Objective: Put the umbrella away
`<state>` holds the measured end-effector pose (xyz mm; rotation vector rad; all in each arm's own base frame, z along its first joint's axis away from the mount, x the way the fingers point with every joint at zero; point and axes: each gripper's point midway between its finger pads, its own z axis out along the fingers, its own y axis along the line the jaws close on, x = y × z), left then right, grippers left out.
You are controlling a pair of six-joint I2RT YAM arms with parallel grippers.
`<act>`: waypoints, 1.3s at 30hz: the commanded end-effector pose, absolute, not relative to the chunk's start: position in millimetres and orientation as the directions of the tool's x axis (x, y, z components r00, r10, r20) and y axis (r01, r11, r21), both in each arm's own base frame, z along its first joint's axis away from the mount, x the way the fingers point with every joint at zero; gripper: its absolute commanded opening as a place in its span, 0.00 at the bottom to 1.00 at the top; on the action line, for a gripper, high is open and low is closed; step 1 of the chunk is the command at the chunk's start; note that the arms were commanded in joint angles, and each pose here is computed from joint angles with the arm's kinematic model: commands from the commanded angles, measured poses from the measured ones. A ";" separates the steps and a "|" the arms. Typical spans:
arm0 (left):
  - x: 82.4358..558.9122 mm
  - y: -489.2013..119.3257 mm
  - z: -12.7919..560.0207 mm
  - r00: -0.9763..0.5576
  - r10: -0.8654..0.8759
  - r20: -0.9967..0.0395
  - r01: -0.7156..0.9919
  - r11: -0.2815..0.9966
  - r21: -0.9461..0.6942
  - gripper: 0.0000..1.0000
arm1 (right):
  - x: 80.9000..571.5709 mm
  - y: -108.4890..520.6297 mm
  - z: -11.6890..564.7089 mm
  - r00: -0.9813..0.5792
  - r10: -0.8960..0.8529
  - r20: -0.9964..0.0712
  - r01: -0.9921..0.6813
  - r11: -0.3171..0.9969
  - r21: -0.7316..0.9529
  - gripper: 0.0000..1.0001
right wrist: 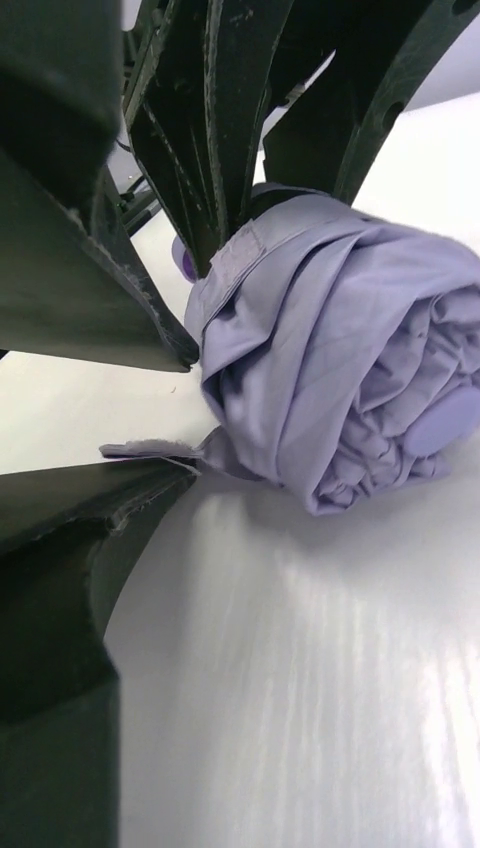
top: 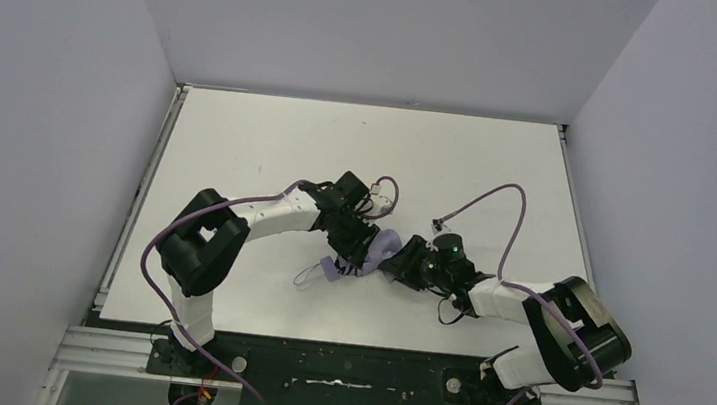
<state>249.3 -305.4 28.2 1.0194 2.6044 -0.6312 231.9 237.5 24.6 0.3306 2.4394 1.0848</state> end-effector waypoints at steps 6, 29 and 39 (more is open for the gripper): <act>251.4 -277.3 3.0 -0.735 0.607 -0.302 0.671 0.716 -0.193 0.00 | 229.6 205.3 23.9 -0.797 0.471 -0.377 0.120 0.736 0.666 0.30; 251.7 -276.0 2.5 -0.744 0.600 -0.295 0.661 0.726 -0.189 0.00 | 235.5 219.1 25.9 -0.809 0.444 -0.384 0.057 0.710 0.702 0.07; 264.0 -270.6 3.7 -0.775 0.544 -0.323 0.605 0.786 -0.128 0.00 | 214.5 235.4 38.7 -0.834 0.390 -0.390 -0.024 0.680 0.732 0.00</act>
